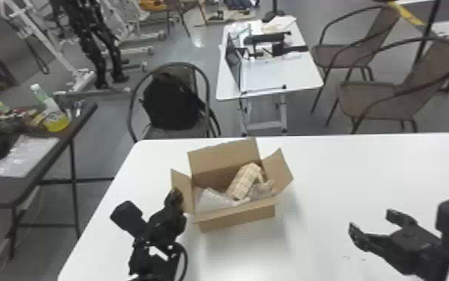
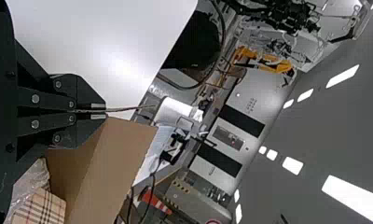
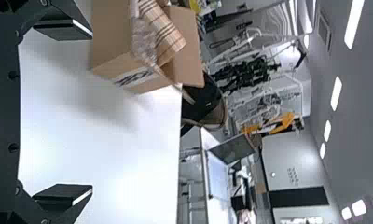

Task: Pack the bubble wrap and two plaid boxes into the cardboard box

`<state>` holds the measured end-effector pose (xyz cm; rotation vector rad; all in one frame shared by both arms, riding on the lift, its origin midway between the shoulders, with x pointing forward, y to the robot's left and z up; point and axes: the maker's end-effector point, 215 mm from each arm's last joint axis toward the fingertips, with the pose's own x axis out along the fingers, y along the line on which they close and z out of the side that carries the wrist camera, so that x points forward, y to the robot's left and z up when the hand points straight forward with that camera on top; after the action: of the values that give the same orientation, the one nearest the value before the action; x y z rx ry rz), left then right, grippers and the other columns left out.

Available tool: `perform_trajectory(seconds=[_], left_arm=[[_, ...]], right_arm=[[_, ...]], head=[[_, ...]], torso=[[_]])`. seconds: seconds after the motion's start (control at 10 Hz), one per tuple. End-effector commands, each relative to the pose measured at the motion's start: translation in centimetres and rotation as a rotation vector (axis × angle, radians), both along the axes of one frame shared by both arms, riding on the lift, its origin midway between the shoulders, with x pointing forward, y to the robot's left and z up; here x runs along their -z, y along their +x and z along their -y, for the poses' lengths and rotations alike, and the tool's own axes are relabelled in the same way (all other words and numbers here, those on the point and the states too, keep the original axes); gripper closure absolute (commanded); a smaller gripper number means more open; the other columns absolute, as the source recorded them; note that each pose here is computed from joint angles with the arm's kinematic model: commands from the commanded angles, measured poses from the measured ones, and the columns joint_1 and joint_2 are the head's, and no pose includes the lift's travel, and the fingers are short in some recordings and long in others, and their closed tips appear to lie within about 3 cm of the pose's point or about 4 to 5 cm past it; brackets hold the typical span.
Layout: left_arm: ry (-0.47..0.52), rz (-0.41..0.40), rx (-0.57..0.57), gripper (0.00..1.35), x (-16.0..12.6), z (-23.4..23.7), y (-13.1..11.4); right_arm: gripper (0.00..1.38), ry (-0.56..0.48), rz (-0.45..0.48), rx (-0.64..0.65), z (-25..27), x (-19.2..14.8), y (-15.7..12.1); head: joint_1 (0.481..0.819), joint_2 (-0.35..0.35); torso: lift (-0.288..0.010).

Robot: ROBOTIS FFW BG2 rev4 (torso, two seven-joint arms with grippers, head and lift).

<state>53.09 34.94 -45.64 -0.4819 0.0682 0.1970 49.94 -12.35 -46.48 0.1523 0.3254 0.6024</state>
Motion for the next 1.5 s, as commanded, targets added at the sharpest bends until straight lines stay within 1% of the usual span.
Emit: perform_trajectory(seconds=[0.0,0.1,0.2,0.3,0.4,0.6,0.7,0.8,0.9,1.0,1.1,1.2,1.3,1.4], left_arm=[[0.047,0.000,-0.120,1.21,-0.3,-4.8,-1.7],[0.072,0.007,-0.257,1.21,-0.8,-9.2,-3.3],[0.087,0.009,-0.409,1.21,-1.4,-13.4,-5.0],[0.092,0.013,-0.539,1.21,-2.2,-16.9,-6.0],[0.101,0.017,-0.670,1.21,-2.9,-19.8,-7.5],[0.048,-0.027,-0.883,1.21,-1.8,-21.7,-10.0],[0.033,-0.058,-0.948,1.21,-1.1,-22.2,-11.1],[0.006,-0.068,-0.952,1.16,-0.4,-22.0,-11.1],[0.014,-0.049,-0.953,0.70,-0.6,-21.7,-11.3],[0.063,0.015,-0.938,0.19,-2.2,-20.6,-11.7],[0.161,0.143,-0.870,0.03,-6.1,-18.4,-11.8],[0.263,0.246,-0.751,0.15,-10.6,-14.3,-11.4],[0.316,0.271,-0.588,0.22,-12.2,-8.4,-10.8],[0.320,0.254,-0.454,0.24,-11.0,-3.1,-11.5]], right_arm=[[0.14,-0.002,-0.025,0.052,3.0,1.1,-2.3],[0.14,0.008,-0.034,0.064,3.7,1.3,-2.8],[0.14,0.008,-0.038,0.063,4.0,1.4,-2.9],[0.14,0.014,-0.036,0.051,3.8,1.1,-2.8],[0.14,0.018,-0.035,0.031,3.3,0.8,-2.5],[0.14,0.028,-0.036,-0.004,2.3,0.7,-2.1],[0.14,0.031,-0.035,-0.018,1.7,0.6,-2.0],[0.14,0.030,-0.034,-0.021,1.5,0.6,-1.9],[0.14,0.028,-0.036,-0.021,1.5,0.7,-2.0],[0.14,0.023,-0.029,-0.023,1.4,0.5,-2.0],[0.14,-0.001,-0.012,-0.026,1.5,0.2,-2.2],[0.14,-0.018,0.026,-0.012,1.8,-0.4,-2.3],[0.14,-0.050,0.066,0.014,2.6,-0.9,-2.8],[0.13,-0.090,0.134,0.042,3.4,-1.4,-3.6]], head=[[0.695,0.239],[0.695,0.247],[0.695,0.285],[0.695,0.337],[0.695,0.350],[0.695,0.350],[0.695,0.350],[0.695,0.350],[0.695,0.350],[0.695,0.350],[0.695,0.350],[0.695,0.350],[0.695,0.350],[0.695,0.350]], torso=[[-0.014],[-0.014],[-0.014],[-0.014],[-0.014],[-0.014],[-0.014],[-0.014],[-0.014],[-0.014],[-0.014],[-0.014],[-0.014],[-0.014]])
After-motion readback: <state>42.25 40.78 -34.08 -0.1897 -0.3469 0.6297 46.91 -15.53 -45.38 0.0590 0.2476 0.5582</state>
